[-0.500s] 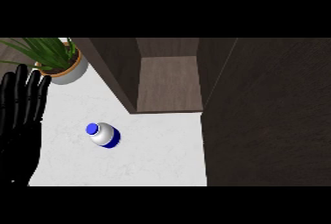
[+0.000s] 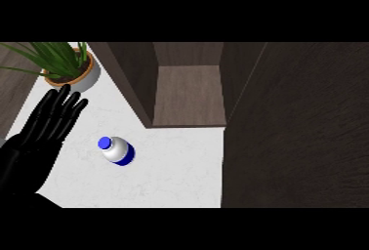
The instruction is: Pick up the bottled water, place it into the cabinet and close the cabinet
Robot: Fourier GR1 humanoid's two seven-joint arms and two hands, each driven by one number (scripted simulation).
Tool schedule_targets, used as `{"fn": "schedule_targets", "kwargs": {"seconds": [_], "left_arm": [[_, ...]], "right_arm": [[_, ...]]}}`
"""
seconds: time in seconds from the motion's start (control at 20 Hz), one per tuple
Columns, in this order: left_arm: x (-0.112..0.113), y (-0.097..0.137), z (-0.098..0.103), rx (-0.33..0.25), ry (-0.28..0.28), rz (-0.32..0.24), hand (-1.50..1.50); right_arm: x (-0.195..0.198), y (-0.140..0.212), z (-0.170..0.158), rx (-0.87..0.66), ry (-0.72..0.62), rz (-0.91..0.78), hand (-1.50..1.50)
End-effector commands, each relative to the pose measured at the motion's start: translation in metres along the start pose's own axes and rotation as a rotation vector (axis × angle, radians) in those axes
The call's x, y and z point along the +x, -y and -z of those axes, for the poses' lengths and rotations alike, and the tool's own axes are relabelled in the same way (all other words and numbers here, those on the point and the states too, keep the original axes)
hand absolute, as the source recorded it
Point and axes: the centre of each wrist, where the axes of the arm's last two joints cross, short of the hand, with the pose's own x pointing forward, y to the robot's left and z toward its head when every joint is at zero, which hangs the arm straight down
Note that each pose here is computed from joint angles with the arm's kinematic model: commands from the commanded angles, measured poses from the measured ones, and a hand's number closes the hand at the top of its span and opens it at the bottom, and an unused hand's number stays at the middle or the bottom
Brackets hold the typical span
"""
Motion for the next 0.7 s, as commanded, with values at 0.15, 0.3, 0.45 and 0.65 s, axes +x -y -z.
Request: {"fn": "schedule_targets", "kwargs": {"seconds": [0.15, 0.3, 0.45, 0.65], "left_arm": [[-0.001, -0.016, -0.022, -0.062, -0.115, -0.075, -1.50], [0.024, -0.013, -0.025, -0.057, -0.116, -0.075, -1.50], [0.024, -0.031, -0.041, -0.041, -0.158, -0.081, -1.50], [0.031, -0.016, -0.059, -0.033, -0.186, -0.053, -1.50]], "right_arm": [[0.029, -0.004, -0.033, 0.009, -0.114, 0.069, -1.50], [0.044, -0.005, -0.056, 0.035, -0.113, 0.056, -1.50], [0.057, -0.010, -0.068, 0.017, -0.105, 0.064, -1.50], [0.064, -0.005, -0.069, 0.015, -0.110, 0.070, -1.50]]}}
